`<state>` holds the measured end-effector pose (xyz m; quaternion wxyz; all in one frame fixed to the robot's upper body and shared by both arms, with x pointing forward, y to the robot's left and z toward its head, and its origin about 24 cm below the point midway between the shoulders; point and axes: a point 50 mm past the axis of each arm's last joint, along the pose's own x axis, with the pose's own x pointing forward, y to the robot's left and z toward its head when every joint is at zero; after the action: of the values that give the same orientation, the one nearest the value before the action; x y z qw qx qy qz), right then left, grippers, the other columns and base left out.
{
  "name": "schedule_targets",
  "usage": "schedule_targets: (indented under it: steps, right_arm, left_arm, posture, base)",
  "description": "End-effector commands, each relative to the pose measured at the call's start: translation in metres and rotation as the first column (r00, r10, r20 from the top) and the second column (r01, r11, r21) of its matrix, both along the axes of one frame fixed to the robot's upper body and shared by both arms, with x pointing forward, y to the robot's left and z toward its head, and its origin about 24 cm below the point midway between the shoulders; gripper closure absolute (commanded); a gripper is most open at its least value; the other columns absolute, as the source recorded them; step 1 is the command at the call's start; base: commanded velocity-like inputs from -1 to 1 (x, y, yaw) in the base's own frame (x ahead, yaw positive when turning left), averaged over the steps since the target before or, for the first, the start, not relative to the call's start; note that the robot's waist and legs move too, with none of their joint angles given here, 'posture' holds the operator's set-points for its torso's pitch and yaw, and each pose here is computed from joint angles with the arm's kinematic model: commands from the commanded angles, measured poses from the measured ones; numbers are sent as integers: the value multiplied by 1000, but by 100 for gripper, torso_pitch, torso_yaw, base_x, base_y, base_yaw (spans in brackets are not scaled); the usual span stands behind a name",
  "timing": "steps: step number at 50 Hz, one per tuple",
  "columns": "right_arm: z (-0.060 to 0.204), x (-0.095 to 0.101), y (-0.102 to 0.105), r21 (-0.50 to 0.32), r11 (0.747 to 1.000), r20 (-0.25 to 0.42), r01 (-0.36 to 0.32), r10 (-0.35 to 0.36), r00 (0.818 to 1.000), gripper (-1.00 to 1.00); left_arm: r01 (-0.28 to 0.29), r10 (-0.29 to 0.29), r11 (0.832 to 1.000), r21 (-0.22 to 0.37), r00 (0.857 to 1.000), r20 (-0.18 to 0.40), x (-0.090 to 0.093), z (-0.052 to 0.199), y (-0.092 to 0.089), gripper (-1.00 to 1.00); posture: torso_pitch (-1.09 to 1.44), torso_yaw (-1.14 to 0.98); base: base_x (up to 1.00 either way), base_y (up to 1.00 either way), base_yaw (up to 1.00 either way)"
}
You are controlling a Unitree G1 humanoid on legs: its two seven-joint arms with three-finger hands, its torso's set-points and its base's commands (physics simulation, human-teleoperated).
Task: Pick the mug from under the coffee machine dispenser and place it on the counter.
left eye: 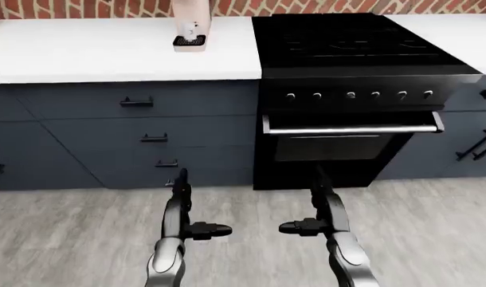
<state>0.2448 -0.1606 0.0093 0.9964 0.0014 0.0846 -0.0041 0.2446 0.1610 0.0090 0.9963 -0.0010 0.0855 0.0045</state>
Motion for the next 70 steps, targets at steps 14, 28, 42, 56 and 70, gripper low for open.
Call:
schedule_targets:
  steps: [14,28,42,56,70]
  right_arm:
    - [49,15,-3,-1,1000,188,1,-1,982,-100]
    - [114,32,-25,-17,999,328,43,-35,944,-100]
    - [203,42,-65,-10,991,501,132,-109,858,-100]
    - [230,47,-89,-3,984,552,180,-149,820,-100]
    - [246,43,-95,-35,980,592,198,-139,794,-100]
  left_arm:
    - [6,-2,1000,-20,978,210,11,55,5,-100]
    - [-57,57,998,-11,940,335,12,119,28,-100]
    - [-146,120,989,28,892,435,7,169,58,-100]
    - [-229,185,973,24,839,511,0,209,85,-100]
    - [-290,211,956,44,785,583,-11,236,103,-100]
  posture:
    - [0,0]
    - [0,0]
    - [0,0]
    - [0,0]
    - [0,0]
  base:
    - [0,0,0]
    - [0,0,0]
    - [0,0,0]
    - [0,0,0]
    - [0,0,0]
